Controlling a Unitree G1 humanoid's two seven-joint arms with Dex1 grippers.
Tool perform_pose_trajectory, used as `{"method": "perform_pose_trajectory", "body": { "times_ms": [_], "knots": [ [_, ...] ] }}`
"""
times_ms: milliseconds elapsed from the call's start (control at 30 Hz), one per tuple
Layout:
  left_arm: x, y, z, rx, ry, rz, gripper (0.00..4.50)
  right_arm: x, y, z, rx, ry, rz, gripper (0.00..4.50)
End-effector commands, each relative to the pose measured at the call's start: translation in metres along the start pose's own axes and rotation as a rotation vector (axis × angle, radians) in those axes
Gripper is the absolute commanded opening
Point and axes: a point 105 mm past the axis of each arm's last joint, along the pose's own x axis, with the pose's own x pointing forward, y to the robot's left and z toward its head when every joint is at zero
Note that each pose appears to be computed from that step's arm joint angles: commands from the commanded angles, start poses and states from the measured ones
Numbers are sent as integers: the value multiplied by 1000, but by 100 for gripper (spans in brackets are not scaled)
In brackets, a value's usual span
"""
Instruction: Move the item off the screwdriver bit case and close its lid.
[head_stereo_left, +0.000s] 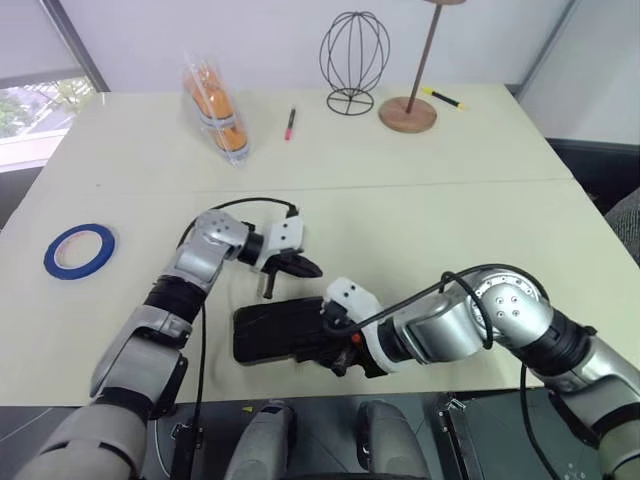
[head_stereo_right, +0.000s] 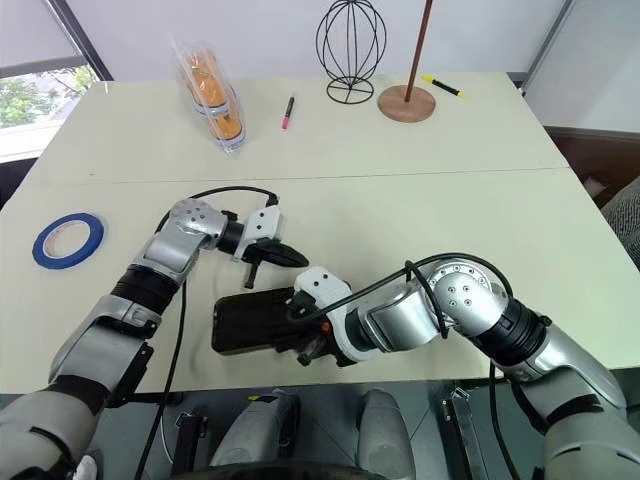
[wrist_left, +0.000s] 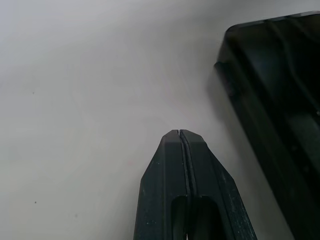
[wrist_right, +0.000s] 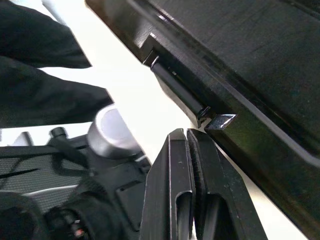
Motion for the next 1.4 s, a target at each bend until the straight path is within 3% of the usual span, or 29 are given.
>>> {"method": "perform_pose_trajectory", "body": {
  "times_ms": [33, 467, 867, 1400],
  "knots": [
    [2, -2, 10, 24, -36, -3, 0, -7, 4, 13, -60, -62, -26, 7],
    [22, 1, 12, 51, -24, -74, 0, -21, 9, 2, 43, -90, -3, 7],
    [15, 9, 9, 59, -3, -60, 0, -16, 13, 5, 72, -108, 37, 7],
    [5, -3, 8, 29, -6, -88, 0, -3, 11, 7, 123, -92, 33, 7]
  ]
}}
